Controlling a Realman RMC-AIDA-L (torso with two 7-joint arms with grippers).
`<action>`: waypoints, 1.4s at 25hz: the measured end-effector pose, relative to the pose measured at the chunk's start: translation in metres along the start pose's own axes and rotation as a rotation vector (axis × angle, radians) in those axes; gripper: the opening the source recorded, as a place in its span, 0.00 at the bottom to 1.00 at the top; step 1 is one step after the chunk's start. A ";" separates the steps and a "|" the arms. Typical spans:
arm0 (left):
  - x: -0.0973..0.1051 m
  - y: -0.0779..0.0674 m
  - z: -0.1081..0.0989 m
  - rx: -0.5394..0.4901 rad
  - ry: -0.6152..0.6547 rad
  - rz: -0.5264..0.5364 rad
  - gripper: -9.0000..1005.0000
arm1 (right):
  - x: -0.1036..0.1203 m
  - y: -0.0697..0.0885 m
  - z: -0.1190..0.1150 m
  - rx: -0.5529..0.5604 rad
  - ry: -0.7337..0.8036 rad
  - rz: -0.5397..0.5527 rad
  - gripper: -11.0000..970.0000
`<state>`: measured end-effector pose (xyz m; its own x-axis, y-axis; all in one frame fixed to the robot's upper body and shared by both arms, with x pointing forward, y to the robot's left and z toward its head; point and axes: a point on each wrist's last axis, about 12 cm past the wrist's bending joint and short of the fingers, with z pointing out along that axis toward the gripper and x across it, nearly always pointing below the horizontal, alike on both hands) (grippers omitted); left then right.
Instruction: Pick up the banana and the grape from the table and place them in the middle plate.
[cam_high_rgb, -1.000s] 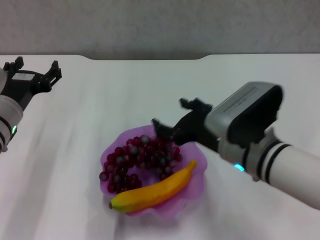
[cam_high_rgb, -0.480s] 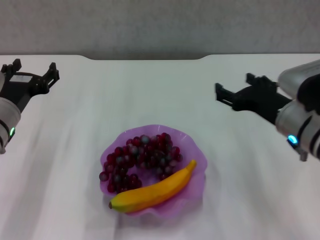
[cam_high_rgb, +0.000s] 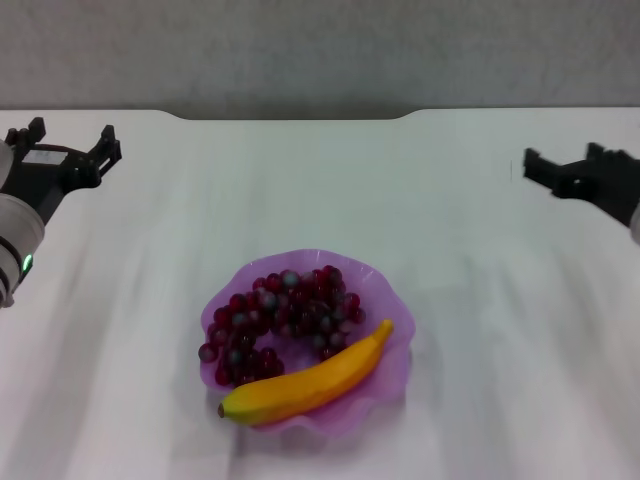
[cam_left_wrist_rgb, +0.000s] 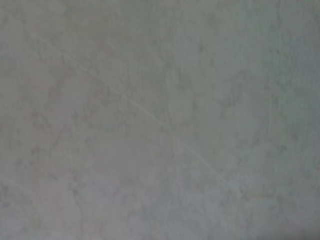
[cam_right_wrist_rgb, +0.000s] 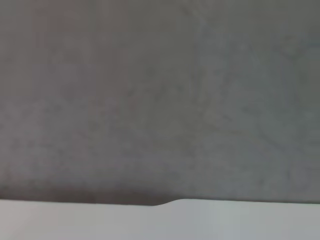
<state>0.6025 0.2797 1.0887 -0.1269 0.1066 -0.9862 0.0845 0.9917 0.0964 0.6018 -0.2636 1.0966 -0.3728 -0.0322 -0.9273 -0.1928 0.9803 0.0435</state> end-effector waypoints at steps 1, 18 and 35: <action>0.000 0.000 0.000 0.000 0.000 0.000 0.89 | 0.000 -0.003 0.000 0.015 -0.005 0.003 0.91; 0.003 0.002 0.001 -0.009 -0.005 -0.001 0.89 | 0.011 -0.022 0.006 0.206 -0.125 0.011 0.91; -0.001 -0.001 0.004 -0.002 -0.014 0.000 0.89 | 0.017 -0.048 0.032 0.286 -0.010 0.071 0.91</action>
<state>0.6064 0.2787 1.0889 -0.1131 0.1058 -0.9879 0.0827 0.9919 0.0968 0.6340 -0.3047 1.0667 -0.3667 0.0391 -0.9295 0.0977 0.9952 0.0034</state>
